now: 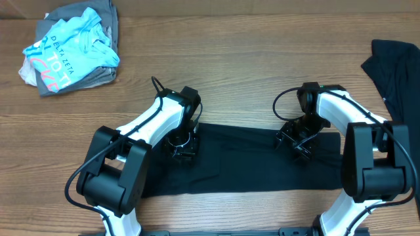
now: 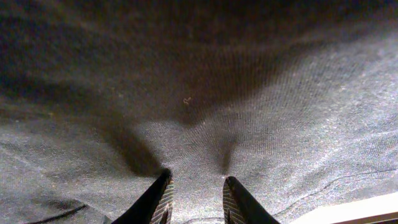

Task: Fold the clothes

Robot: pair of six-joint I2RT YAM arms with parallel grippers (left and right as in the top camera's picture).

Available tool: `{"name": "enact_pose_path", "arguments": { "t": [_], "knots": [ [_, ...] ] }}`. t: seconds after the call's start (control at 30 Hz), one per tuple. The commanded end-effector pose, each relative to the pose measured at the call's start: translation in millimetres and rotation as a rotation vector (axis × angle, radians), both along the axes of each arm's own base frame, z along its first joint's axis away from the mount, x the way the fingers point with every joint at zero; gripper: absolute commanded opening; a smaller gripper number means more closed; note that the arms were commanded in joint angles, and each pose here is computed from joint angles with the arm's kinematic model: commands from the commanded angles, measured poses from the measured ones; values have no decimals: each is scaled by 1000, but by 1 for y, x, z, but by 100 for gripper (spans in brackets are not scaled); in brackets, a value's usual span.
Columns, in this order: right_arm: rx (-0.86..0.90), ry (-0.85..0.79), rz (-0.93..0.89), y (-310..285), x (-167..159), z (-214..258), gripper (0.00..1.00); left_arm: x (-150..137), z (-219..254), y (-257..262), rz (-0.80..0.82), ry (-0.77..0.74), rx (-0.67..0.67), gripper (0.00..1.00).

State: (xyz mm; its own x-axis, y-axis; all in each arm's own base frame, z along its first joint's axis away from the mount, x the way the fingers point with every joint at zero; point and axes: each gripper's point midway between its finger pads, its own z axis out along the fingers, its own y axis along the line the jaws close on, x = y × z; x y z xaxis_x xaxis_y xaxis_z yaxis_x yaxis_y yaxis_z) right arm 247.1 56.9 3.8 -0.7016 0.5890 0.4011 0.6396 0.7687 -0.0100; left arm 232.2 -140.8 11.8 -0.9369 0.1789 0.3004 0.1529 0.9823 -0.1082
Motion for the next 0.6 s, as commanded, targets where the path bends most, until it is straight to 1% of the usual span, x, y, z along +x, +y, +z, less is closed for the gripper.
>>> {"name": "enact_pose_path", "arguments": {
  "t": [0.0,0.03,0.1,0.2,0.27,0.33,0.37,0.43,0.57],
  "knots": [
    [-17,-23,-25,-2,2,2,66,0,2,3,11,-8,10,30],
    [-17,-29,-26,-2,4,1,64,0,2,3,11,-8,10,30],
    [-19,-34,-33,-2,5,1,54,0,2,3,8,-8,9,31],
    [-23,-36,-48,-2,7,0,50,0,1,3,8,-8,9,31],
    [-24,-43,-51,-2,9,0,50,0,1,3,8,-8,9,31],
    [-25,-45,-55,-1,9,0,47,0,2,3,8,-8,9,31],
    [-26,-43,-59,-1,9,0,40,0,1,3,8,-8,9,31],
    [-31,-39,-75,-1,9,0,16,0,1,3,8,-8,9,32],
    [-42,-33,-95,-2,9,0,15,0,2,3,8,-8,9,33]
  ]
}}
